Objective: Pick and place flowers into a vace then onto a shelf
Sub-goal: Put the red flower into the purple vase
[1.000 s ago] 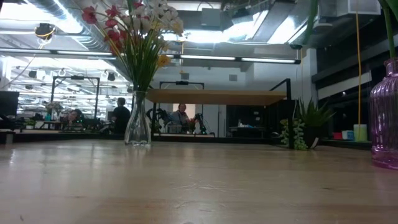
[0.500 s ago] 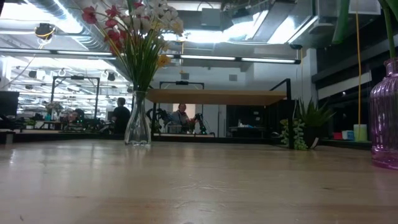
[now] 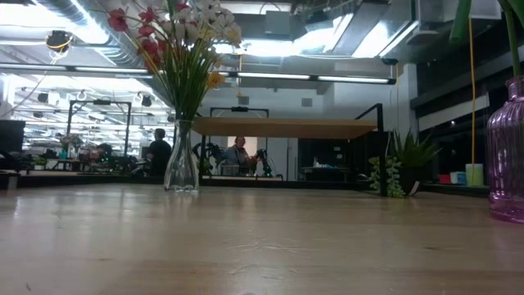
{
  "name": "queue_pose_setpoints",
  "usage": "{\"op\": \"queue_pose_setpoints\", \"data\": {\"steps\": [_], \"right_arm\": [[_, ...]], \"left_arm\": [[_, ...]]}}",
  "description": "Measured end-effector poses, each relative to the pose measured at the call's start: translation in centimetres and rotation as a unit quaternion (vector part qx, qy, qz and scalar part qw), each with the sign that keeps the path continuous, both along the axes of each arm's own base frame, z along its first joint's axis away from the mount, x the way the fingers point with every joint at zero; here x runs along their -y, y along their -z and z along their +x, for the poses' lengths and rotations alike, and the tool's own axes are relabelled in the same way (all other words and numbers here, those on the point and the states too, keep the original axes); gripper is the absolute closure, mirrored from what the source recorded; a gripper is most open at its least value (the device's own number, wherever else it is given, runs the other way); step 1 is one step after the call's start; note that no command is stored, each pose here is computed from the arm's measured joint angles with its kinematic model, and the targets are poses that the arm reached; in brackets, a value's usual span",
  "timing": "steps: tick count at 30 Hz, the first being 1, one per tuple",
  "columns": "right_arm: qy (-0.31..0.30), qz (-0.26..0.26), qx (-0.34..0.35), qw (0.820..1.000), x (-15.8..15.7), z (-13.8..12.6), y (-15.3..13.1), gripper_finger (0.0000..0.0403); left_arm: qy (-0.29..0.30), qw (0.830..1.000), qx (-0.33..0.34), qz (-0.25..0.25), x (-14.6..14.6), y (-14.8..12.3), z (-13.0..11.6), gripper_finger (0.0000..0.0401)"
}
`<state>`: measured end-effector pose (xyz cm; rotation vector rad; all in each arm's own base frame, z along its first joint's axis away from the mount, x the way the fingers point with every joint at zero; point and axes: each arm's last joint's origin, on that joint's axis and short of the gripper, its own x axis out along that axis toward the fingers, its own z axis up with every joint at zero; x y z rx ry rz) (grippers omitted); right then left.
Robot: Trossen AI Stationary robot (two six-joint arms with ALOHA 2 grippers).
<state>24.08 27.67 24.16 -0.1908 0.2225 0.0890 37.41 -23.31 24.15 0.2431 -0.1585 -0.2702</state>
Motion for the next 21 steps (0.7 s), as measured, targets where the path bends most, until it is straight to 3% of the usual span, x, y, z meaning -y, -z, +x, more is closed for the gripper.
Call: {"op": "queue_pose_setpoints", "data": {"steps": [5,10,14,21], "right_arm": [[0.000,-0.004,-0.004,1.000,0.0,-0.1,0.1,0.0401],[0.001,0.004,-0.001,1.000,-0.2,-0.8,-0.4,0.0402],[0.022,0.003,0.004,1.000,-0.7,-2.4,-0.8,0.0402],[0.050,0.023,0.000,0.998,-1.4,-5.9,-1.2,0.0403]], "left_arm": [[-0.032,0.999,-0.016,0.005,0.9,-0.7,-1.1,0.0259],[-0.087,0.992,-0.079,0.046,1.1,-0.2,-1.9,0.0265],[-0.098,0.990,-0.089,0.055,0.9,-0.4,-2.1,0.0297],[-0.101,0.987,-0.108,0.059,0.2,-0.1,-1.7,0.0387]]}}
